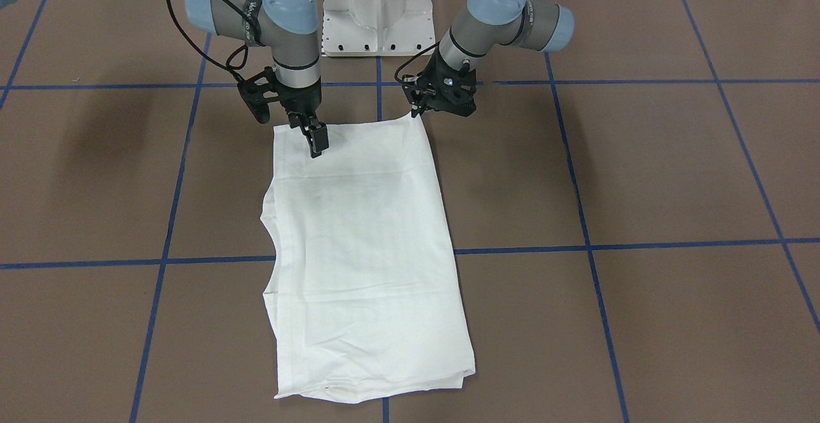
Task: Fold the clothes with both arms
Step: 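Grasp the near corners of the shirt with both grippers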
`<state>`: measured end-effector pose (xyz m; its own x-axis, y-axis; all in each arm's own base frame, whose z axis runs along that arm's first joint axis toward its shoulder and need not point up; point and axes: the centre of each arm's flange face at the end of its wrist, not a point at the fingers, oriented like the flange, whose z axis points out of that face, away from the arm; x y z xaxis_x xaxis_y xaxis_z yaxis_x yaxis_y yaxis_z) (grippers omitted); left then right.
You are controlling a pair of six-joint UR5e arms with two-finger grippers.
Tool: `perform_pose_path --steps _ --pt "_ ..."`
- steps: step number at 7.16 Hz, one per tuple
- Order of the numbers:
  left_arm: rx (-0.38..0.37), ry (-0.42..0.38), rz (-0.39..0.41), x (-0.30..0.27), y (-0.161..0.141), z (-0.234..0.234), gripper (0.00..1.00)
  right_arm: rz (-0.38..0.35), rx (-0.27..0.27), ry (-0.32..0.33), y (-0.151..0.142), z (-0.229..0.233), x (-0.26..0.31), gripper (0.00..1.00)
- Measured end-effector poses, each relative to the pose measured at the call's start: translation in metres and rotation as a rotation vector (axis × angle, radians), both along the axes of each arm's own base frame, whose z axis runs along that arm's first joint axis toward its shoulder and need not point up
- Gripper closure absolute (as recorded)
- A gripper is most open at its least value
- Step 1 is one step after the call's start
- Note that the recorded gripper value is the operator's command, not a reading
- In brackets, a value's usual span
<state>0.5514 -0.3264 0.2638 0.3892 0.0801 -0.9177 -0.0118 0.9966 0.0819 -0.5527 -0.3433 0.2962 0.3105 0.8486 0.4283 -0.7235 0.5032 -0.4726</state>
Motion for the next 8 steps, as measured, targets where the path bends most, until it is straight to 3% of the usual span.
perform_pose_path --steps 4,8 --pt "0.000 0.001 0.000 -0.0004 0.0000 -0.0002 1.00 -0.003 -0.008 0.007 0.0045 0.0035 -0.0042 0.06" --pt "0.000 0.000 0.000 -0.0008 0.0000 0.0000 1.00 0.017 -0.022 0.010 0.0026 0.0037 -0.0102 0.24"
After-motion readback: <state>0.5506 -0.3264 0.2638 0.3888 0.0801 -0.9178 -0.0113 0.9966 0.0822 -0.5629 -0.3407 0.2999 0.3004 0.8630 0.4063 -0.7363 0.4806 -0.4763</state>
